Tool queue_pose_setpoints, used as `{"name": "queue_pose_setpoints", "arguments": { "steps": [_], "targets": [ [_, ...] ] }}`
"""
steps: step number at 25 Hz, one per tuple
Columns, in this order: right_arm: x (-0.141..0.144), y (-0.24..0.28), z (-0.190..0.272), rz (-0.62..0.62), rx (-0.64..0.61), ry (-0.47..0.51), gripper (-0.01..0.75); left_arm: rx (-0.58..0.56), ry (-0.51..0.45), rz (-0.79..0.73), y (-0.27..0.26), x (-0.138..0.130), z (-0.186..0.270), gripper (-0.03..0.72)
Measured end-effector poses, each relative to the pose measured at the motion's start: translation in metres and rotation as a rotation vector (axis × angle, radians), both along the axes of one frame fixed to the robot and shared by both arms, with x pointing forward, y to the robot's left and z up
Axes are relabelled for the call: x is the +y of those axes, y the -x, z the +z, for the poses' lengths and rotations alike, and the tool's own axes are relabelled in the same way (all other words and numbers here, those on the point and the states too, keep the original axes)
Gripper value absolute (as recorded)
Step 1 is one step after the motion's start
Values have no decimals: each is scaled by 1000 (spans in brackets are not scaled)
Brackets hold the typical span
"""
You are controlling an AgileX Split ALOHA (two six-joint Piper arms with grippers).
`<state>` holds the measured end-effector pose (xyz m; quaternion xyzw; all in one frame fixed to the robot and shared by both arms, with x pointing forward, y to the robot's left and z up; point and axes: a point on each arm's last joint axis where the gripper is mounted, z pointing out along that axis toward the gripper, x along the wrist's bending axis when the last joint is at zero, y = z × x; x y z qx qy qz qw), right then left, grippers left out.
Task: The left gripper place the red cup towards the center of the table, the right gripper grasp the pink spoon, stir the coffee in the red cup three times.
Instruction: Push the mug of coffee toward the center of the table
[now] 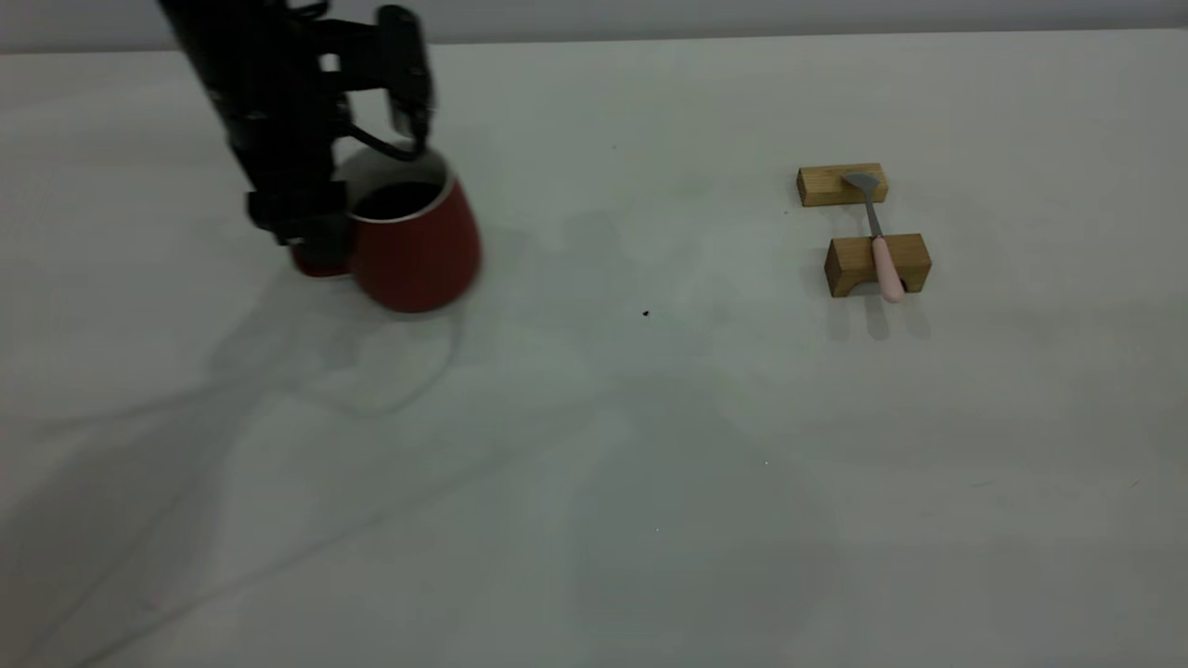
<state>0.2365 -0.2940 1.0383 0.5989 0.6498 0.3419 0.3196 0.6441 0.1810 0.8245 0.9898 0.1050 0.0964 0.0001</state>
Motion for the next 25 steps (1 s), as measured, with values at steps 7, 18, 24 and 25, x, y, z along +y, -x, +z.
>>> {"name": "queue_pose_setpoints", "arguments": {
  "steps": [7,18,24,25],
  "targets": [
    [0,0,0,0,0,0,237,-62,48,-61,11,-50,0,585],
    [0,0,0,0,0,0,237,-93,92,-67,22,-82,-6,585],
    [0,0,0,0,0,0,237,-22,35,32,29,-60,61,585],
    [0,0,0,0,0,0,237,-18,34,70,31,-56,76,585]
  ]
}}
